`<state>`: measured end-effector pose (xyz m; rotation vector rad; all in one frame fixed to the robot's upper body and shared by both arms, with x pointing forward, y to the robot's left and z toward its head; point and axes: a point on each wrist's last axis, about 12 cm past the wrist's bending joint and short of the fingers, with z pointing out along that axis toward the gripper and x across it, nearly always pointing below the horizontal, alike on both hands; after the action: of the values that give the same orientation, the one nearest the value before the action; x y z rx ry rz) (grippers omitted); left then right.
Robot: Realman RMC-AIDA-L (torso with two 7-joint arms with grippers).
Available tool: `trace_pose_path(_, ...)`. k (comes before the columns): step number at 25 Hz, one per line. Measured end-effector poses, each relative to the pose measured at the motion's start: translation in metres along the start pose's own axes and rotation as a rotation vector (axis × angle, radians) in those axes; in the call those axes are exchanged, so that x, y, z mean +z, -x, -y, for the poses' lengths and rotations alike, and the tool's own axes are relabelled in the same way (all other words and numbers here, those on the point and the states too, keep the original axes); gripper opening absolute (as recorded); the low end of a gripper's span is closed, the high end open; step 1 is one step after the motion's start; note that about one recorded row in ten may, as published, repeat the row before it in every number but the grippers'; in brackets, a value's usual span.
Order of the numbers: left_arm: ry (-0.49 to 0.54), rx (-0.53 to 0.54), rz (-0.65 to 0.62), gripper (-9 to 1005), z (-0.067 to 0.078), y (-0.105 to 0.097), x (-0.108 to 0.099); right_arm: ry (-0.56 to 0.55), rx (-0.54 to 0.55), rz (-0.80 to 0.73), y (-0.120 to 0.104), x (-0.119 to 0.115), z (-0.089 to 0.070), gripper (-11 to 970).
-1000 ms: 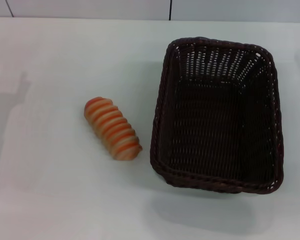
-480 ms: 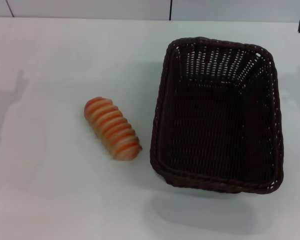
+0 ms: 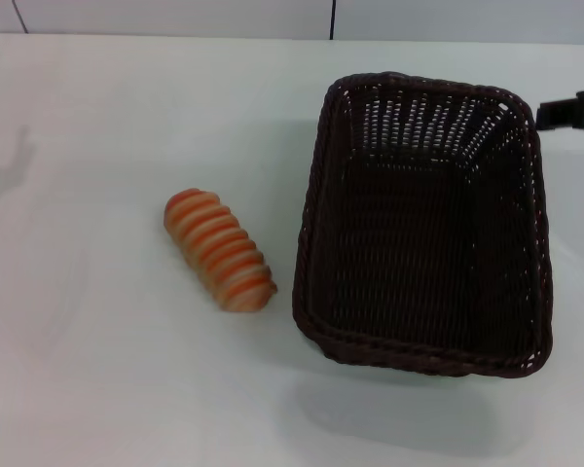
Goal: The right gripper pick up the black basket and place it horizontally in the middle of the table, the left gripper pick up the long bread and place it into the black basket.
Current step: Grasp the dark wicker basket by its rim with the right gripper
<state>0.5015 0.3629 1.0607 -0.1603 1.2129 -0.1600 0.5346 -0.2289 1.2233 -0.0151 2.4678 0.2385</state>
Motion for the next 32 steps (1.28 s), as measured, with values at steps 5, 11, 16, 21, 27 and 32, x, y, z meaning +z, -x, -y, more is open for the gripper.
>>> trace_pose_path(5,0.008,0.008,-0.010,848,-0.005,0.001,0.002,-0.010,0.033,-0.069,-0.004,0.004,-0.001,725)
trace_pose_path(11,0.017,0.013,-0.026,848,-0.007,0.000,0.002,-0.023,0.061,-0.130,-0.011,0.012,0.001,723)
trace_pose_path(16,0.014,0.014,-0.034,847,-0.007,-0.001,0.003,-0.019,0.059,-0.159,-0.016,0.019,-0.003,725)
trace_pose_path(21,0.014,0.016,-0.036,847,-0.007,-0.001,0.002,0.020,0.067,-0.177,-0.020,0.024,-0.008,725)
trace_pose_path(27,0.019,0.015,-0.040,847,-0.008,-0.002,0.000,0.032,0.074,-0.203,-0.026,0.033,-0.009,725)
trace_pose_path(32,0.022,0.015,-0.042,846,-0.009,-0.002,-0.002,0.029,0.079,-0.216,-0.029,0.036,-0.009,725)
